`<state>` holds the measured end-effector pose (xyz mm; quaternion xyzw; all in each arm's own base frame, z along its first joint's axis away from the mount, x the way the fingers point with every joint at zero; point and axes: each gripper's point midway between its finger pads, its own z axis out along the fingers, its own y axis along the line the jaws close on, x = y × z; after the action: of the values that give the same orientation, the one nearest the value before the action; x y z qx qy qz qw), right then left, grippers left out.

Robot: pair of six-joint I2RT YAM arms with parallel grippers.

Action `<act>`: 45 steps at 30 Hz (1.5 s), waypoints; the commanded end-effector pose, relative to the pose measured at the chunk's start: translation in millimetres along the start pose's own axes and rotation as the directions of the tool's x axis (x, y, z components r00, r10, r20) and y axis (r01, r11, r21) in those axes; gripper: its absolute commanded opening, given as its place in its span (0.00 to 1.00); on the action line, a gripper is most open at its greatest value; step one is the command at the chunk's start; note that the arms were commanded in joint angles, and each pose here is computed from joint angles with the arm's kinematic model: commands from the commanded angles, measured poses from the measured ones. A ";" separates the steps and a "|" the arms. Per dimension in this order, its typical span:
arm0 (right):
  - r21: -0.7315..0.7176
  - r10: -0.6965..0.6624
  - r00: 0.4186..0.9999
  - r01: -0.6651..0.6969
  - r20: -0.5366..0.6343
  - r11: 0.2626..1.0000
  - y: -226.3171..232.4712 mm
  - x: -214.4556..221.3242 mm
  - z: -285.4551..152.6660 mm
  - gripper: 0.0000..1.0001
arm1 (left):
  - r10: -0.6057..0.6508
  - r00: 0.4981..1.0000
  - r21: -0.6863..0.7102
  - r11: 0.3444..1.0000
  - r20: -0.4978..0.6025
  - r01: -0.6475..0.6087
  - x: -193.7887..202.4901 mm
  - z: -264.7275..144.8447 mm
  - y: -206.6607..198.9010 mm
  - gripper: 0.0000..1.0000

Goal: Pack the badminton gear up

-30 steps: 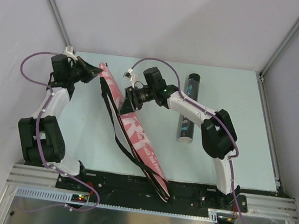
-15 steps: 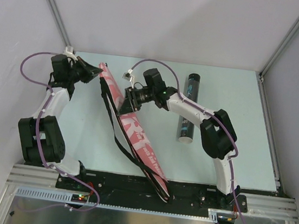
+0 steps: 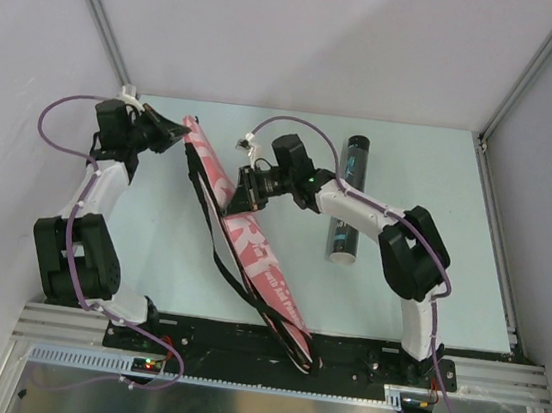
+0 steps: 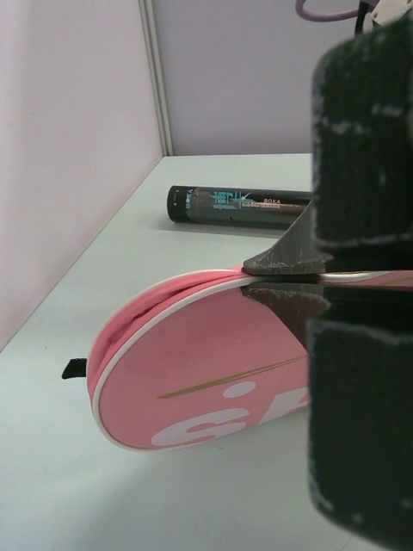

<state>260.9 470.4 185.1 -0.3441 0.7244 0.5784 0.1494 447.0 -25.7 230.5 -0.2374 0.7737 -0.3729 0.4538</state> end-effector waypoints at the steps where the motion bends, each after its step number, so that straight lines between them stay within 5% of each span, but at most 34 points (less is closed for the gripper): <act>1: 0.020 0.019 1.000 -0.018 -0.021 1.000 35.1 14.3 -14.4 0.00 | 0.098 0.987 0.008 0.995 0.124 -0.100 -40.7 -4.4 -23.7 0.00; 17: 0.300 -0.018 0.994 0.049 -0.105 0.953 50.8 62.0 -45.5 0.00 | 0.109 0.983 -0.077 0.992 0.146 -0.099 -49.3 5.2 -1.9 0.00; 27: 0.583 -0.139 0.943 0.298 -0.302 0.756 29.9 122.2 -94.0 0.00 | 0.135 0.976 -0.179 0.978 0.170 -0.104 -76.1 17.7 10.6 0.00; 38: 0.612 -0.315 0.797 0.600 -0.515 0.516 30.3 156.2 -151.3 0.00 | 0.197 0.963 -0.163 0.972 0.183 -0.168 -109.0 35.7 3.0 0.00; 45: 0.565 -0.279 0.715 0.686 -0.641 0.458 25.3 182.9 -182.7 0.00 | 0.193 0.961 -0.138 0.976 0.199 -0.168 -131.7 45.2 3.8 0.00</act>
<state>151.4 276.2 152.0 -0.5293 0.7879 0.0988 0.2989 527.0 19.3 237.1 -0.2516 0.7967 -0.2787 0.4737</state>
